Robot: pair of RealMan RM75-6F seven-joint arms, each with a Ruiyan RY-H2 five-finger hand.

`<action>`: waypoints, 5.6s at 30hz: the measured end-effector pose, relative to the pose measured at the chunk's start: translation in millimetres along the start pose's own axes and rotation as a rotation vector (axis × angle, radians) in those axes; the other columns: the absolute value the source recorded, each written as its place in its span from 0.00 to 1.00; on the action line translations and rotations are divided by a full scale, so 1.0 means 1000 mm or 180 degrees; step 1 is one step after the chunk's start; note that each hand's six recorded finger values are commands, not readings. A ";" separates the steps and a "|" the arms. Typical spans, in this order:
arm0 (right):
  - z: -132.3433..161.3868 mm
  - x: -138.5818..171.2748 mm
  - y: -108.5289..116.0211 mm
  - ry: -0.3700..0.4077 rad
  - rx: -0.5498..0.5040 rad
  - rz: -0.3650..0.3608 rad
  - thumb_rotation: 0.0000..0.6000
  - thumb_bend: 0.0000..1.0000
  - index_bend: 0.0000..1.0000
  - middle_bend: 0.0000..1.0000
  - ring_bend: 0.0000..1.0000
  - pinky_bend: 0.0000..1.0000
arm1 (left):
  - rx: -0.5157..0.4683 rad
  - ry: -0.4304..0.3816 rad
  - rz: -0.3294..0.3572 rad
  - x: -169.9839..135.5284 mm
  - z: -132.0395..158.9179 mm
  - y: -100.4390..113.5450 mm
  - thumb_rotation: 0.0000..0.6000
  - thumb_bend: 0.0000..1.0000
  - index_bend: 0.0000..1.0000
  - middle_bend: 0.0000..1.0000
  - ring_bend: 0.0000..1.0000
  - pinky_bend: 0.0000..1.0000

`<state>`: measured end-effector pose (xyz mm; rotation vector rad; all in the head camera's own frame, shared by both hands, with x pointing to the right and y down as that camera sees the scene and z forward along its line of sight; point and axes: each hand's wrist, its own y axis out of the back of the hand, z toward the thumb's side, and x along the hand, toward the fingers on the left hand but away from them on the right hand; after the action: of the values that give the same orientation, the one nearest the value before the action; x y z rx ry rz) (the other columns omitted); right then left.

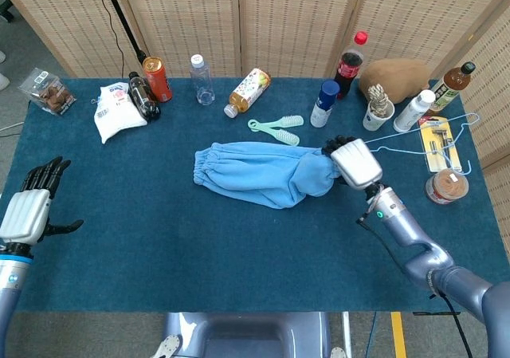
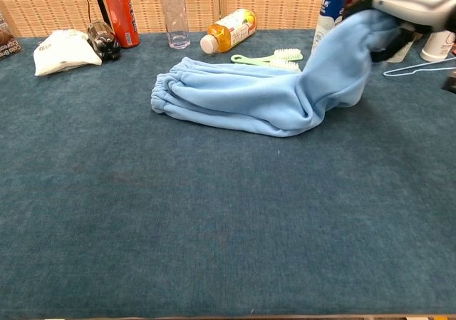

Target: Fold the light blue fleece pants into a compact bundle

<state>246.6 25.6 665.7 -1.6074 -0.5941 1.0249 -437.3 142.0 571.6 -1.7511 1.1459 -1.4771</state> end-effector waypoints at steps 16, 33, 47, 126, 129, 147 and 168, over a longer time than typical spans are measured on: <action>0.101 -0.074 0.016 0.0226 0.0032 0.0188 1.00 0.82 0.60 0.39 0.35 0.49 | -0.0021 0.0054 -0.0067 0.003 -0.008 -0.002 1.00 0.11 0.00 0.00 0.00 0.00; 0.147 -0.102 0.024 0.0294 -0.0254 0.0061 1.00 0.00 0.00 0.00 0.00 0.13 | 0.0007 0.0088 -0.0112 0.007 -0.008 -0.007 1.00 0.11 0.00 0.00 0.00 0.00; 0.148 -0.094 0.047 0.0228 -0.0800 -0.0155 1.00 0.00 0.00 0.00 0.00 0.04 | 0.0022 -0.0037 -0.0143 0.007 0.001 -0.012 1.00 0.11 0.00 0.00 0.00 0.00; -0.055 0.266 0.041 -0.1093 -0.2049 -0.0263 1.00 0.00 0.00 0.00 0.00 0.00 | 0.1732 -0.1793 -0.0526 0.164 0.223 -0.150 0.89 0.11 0.00 0.00 0.00 0.00; -0.056 0.266 0.042 -0.1086 -0.2060 -0.0284 1.00 0.00 0.00 0.00 0.00 0.00 | 0.1725 -0.1813 -0.0451 0.165 0.225 -0.154 0.89 0.11 0.00 0.00 0.00 0.00; -0.059 0.272 0.048 -0.1060 -0.2082 -0.0357 1.00 0.00 0.00 0.00 0.00 0.00 | 0.1736 -0.1792 -0.0272 0.176 0.239 -0.172 1.00 0.17 0.00 0.00 0.00 0.10; -0.061 0.275 0.055 -0.1038 -0.2128 -0.0447 1.00 0.00 0.00 0.00 0.00 0.00 | 0.1769 -0.1811 -0.0074 0.170 0.248 -0.182 1.00 0.96 0.86 0.67 0.67 0.84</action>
<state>429.7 199.8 529.4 -1.9374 -1.3614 1.0495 -149.0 54.0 751.6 -1.6177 0.3759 -1.0569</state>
